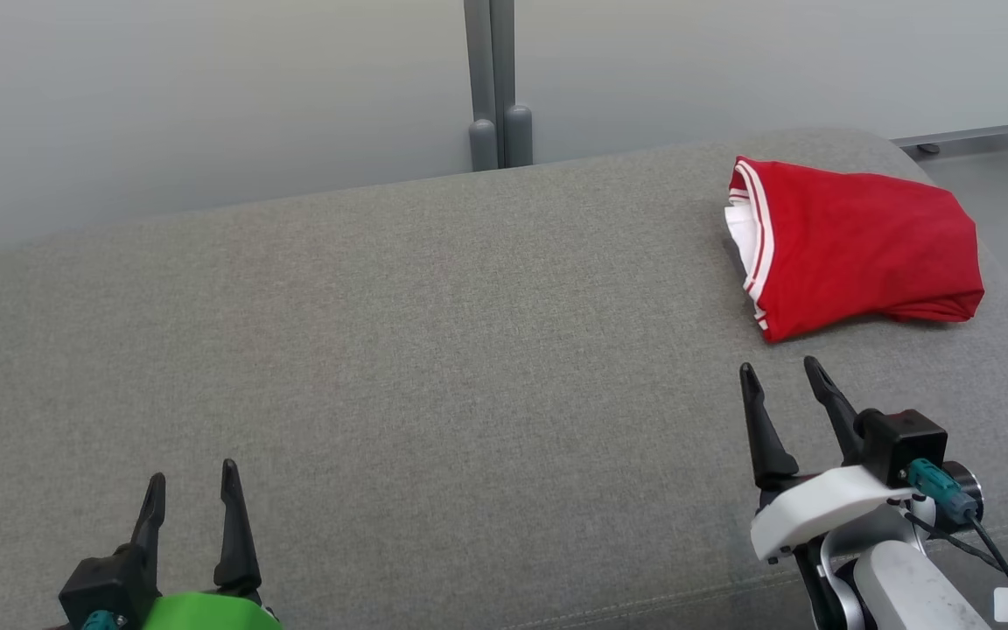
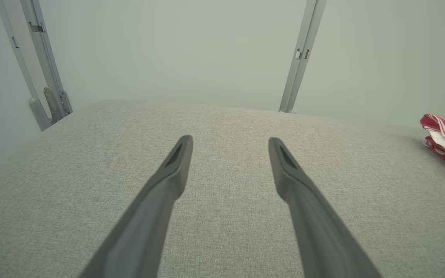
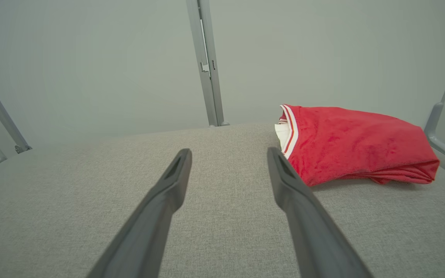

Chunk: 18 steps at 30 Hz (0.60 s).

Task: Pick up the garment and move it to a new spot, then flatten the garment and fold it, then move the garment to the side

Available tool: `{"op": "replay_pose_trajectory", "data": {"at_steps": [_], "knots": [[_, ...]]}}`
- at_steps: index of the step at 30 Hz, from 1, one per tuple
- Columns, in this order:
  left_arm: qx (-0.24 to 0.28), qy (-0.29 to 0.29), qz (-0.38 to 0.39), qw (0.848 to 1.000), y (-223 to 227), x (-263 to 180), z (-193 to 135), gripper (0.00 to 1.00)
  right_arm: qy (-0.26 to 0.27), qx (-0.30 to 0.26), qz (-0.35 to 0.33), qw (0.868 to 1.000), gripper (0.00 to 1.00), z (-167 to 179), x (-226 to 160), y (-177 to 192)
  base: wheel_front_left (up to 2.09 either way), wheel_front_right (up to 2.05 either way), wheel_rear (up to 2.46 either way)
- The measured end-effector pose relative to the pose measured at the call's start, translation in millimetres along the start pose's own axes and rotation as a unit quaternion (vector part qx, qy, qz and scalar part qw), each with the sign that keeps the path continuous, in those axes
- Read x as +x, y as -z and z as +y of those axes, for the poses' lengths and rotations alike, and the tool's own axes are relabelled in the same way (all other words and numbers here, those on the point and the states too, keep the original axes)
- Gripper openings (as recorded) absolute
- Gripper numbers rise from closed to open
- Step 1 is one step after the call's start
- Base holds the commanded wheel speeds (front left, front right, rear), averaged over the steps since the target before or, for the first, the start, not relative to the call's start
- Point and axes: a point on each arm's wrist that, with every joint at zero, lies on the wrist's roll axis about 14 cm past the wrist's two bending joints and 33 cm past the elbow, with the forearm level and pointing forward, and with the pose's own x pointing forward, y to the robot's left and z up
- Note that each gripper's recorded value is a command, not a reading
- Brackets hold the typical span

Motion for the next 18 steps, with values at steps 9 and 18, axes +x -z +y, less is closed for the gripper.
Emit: {"op": "replay_pose_trajectory", "data": {"at_steps": [9, 18], "knots": [[-0.011, -0.006, 0.028, 1.000, 16, -5, 2, 0.00, 0.008, 0.014, 0.043, 0.999, 0.00, 0, -16, 27, 0.00, 0.00, 0.00], [-0.064, -0.016, 0.043, 0.997, 22, -7, 5, 0.00, 0.021, 0.076, 0.054, 0.995, 0.00, -4, -13, 30, 0.00, 0.00, 0.00]]}}
